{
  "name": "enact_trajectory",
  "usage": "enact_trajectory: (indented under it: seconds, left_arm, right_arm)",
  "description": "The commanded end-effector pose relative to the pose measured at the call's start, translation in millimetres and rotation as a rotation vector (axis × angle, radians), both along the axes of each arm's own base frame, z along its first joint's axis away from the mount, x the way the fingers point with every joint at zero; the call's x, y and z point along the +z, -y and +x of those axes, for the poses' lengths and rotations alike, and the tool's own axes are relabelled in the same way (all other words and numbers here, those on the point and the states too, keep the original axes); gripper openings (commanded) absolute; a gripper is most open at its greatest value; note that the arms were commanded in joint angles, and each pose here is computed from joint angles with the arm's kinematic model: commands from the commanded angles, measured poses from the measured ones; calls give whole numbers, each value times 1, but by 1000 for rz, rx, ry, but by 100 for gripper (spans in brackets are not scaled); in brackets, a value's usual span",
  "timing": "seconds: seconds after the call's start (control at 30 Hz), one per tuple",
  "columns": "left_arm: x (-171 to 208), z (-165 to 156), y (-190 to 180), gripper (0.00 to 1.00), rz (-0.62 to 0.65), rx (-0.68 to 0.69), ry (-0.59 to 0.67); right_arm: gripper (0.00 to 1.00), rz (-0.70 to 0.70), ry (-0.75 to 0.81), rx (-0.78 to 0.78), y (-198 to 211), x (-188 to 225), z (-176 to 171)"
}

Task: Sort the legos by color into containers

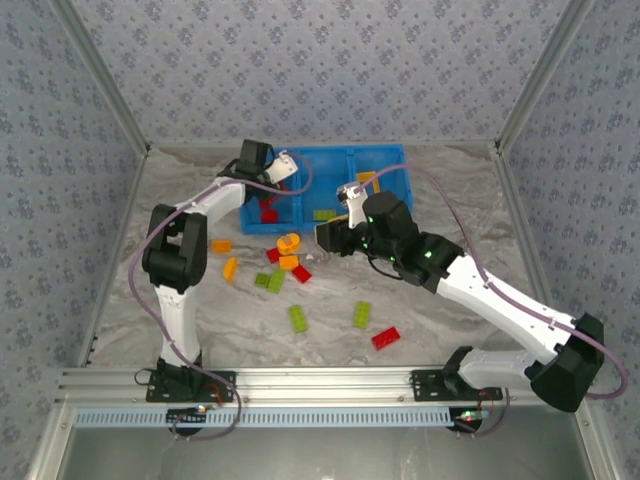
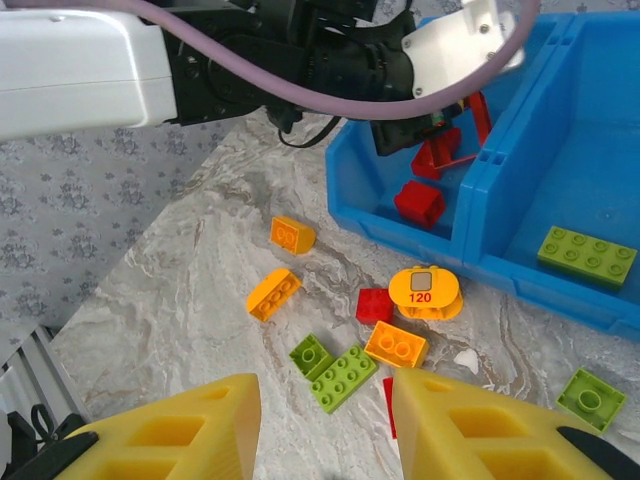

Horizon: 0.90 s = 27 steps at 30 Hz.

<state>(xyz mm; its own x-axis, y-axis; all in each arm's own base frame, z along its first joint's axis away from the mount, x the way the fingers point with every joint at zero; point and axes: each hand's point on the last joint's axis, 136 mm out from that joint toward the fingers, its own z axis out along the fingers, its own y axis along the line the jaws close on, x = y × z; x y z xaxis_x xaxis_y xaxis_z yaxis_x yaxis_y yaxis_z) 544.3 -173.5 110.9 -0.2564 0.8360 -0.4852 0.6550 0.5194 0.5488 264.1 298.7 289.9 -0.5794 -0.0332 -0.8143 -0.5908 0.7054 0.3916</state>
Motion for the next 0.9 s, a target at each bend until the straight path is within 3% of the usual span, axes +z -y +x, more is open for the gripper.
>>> enact_trajectory:
  seconds: [0.0,0.13,0.37,0.5,0.6,0.87]
  left_arm:
    - [5,5,15,0,-15,-125,49]
    - [-5,4,20,0,-36,-147,22]
    - [-7,2,33,0,-8,-239,102]
    - [-14,2,31,0,-10,-227,88]
    - [-19,0,32,0,-13,-230,77]
    - [-21,-3,37,0,-20,-248,67]
  right_arm:
    - [42,37,-19,7,-4,7,5]
    - [42,34,-22,5,-3,8,7]
    - [42,46,-35,11,-4,2,7]
    - [44,75,30,72,-20,18,-1]
    - [46,0,125,113,-42,34,-11]
    - [46,-199,275,110,-81,32,-25]
